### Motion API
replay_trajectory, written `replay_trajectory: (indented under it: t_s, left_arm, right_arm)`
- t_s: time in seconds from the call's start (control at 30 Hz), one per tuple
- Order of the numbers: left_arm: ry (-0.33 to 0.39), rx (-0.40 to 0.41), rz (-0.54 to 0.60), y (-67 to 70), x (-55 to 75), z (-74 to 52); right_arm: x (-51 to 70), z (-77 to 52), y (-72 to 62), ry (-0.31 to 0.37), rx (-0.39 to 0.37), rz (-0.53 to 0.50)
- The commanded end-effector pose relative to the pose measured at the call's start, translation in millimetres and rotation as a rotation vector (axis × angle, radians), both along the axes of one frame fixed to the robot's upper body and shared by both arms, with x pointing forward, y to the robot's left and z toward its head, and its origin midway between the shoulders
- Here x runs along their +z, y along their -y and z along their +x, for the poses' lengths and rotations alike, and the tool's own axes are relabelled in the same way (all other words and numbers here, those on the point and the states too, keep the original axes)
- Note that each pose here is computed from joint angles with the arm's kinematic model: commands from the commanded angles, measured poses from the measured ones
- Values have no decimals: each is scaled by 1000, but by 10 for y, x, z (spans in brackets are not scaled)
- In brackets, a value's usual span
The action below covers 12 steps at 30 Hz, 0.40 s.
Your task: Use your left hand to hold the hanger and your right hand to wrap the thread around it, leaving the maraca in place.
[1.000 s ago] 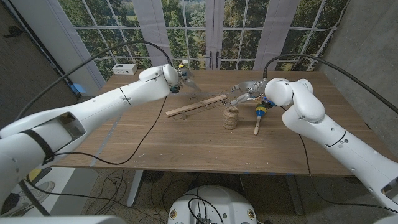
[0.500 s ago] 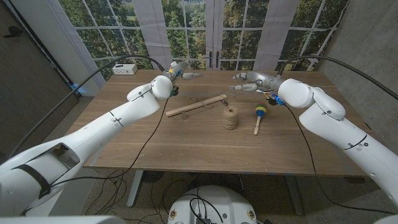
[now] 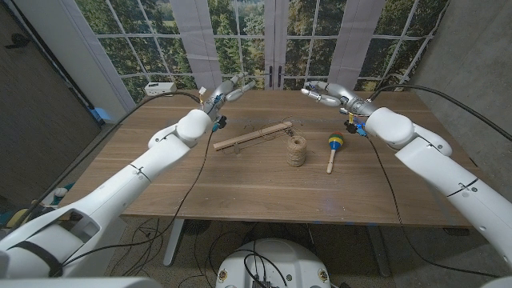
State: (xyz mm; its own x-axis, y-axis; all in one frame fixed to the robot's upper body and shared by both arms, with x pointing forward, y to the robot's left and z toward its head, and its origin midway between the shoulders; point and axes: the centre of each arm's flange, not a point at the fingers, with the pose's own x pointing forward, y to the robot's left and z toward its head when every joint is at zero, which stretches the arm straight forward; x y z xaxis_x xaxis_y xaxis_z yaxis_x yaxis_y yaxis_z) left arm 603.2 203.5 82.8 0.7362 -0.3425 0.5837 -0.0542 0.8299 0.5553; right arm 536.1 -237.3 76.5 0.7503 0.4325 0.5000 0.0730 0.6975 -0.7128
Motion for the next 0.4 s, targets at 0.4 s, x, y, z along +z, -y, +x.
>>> replay_trajectory:
  t_s: [0.4]
  left_arm:
    - [-75, -211, -196, -310, -527, -57]
  right_arm:
    - [-294, 202, 140, 10, 114, 433]
